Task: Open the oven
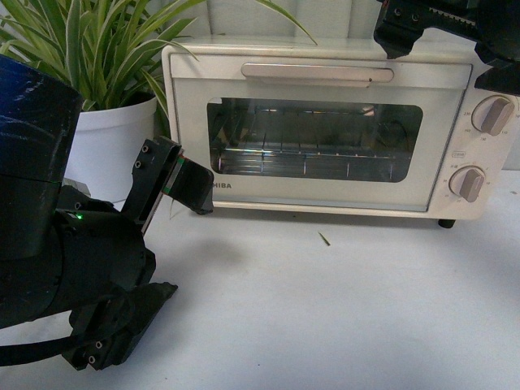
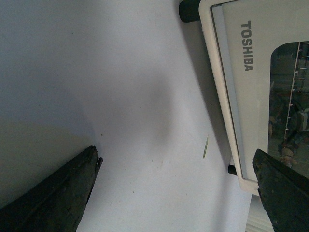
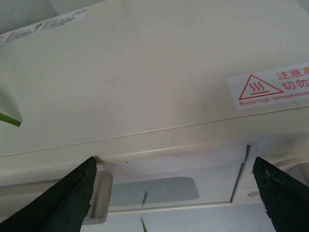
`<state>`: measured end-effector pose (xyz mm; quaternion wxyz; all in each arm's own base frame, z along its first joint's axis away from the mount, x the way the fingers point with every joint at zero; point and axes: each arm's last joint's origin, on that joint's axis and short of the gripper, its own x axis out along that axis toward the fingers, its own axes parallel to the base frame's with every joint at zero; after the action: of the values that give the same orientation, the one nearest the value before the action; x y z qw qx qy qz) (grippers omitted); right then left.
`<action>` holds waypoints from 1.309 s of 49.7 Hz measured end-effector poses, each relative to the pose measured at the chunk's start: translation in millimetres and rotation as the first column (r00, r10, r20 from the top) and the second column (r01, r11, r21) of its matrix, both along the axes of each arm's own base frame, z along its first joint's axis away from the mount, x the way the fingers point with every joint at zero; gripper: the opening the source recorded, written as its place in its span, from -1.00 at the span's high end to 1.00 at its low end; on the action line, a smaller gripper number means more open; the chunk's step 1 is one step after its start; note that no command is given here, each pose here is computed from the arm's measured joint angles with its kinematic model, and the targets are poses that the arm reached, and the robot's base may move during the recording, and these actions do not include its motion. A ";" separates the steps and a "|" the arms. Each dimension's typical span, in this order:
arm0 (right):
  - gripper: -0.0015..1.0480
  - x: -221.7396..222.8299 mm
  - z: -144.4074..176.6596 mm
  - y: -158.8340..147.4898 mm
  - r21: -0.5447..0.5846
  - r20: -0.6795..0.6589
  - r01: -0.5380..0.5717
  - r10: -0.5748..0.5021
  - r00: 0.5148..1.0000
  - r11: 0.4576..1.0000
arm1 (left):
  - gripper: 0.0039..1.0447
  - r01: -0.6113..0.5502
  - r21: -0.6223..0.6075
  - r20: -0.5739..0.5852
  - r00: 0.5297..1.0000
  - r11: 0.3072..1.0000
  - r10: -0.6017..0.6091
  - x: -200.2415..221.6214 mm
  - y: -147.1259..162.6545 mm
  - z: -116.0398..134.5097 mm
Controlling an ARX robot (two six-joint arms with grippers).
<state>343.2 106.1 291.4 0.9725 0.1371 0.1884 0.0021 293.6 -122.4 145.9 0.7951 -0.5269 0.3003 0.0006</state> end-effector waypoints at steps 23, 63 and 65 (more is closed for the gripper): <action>-0.82 0.6 -5.4 1.7 -0.030 -0.056 -0.048 0.046 0.997 0.998 | -0.88 -0.001 0.002 0.000 1.000 1.000 0.001 0.2 -0.7 0.1; -0.82 -66.8 -49.6 9.1 -0.057 -0.063 -0.265 0.262 0.963 0.962 | -0.88 -0.004 0.004 0.000 1.000 1.000 0.004 0.2 -0.6 0.1; -0.82 -68.6 -52.3 9.3 -0.058 -0.067 -0.273 0.269 0.961 0.960 | -0.88 -0.004 0.004 0.000 1.000 1.000 0.004 0.2 -0.6 0.1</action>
<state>274.6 115.4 239.1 0.9611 0.0774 0.2339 0.1248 293.8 -123.0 146.0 0.7963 -0.5259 0.2990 0.0027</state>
